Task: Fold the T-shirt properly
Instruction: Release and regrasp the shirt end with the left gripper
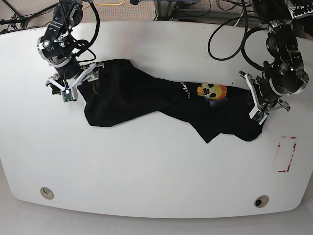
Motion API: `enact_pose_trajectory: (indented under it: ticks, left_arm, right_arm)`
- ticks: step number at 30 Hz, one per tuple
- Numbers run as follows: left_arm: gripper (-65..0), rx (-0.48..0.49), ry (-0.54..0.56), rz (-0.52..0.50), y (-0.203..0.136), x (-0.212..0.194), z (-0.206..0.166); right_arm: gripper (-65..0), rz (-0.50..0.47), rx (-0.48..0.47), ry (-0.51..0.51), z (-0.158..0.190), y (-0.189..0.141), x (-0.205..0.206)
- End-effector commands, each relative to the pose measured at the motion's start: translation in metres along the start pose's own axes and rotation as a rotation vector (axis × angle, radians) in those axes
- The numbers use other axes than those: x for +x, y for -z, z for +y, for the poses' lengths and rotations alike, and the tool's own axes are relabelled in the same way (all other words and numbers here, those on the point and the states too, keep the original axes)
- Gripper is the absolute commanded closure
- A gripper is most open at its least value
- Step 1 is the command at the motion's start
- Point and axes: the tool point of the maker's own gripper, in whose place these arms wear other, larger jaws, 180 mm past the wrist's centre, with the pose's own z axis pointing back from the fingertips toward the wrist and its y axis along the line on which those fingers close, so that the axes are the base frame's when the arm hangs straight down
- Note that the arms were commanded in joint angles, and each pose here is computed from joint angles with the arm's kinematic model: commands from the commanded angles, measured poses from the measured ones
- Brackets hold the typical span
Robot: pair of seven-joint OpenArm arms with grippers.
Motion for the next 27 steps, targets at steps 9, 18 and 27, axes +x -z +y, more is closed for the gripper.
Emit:
enact_pose_trajectory:
  ticks: [9,18,27]
  left_arm:
    - [-3.9,0.003,0.024,0.013,-0.002,-0.006,0.001]
    - [-26.5,-0.007,0.029,0.048,0.002,-0.016,-0.001]
    - [-23.2,-0.009,0.018,0.044,0.005,-0.013,0.002]
  right_arm:
    - [-47.0,-0.039,-0.018,0.014,-0.005,-0.001,0.01]
    - [-46.4,-0.043,-0.013,0.025,0.002,-0.002,0.012]
    - [-46.7,-0.035,-0.005,0.036,0.005,-0.001,0.009]
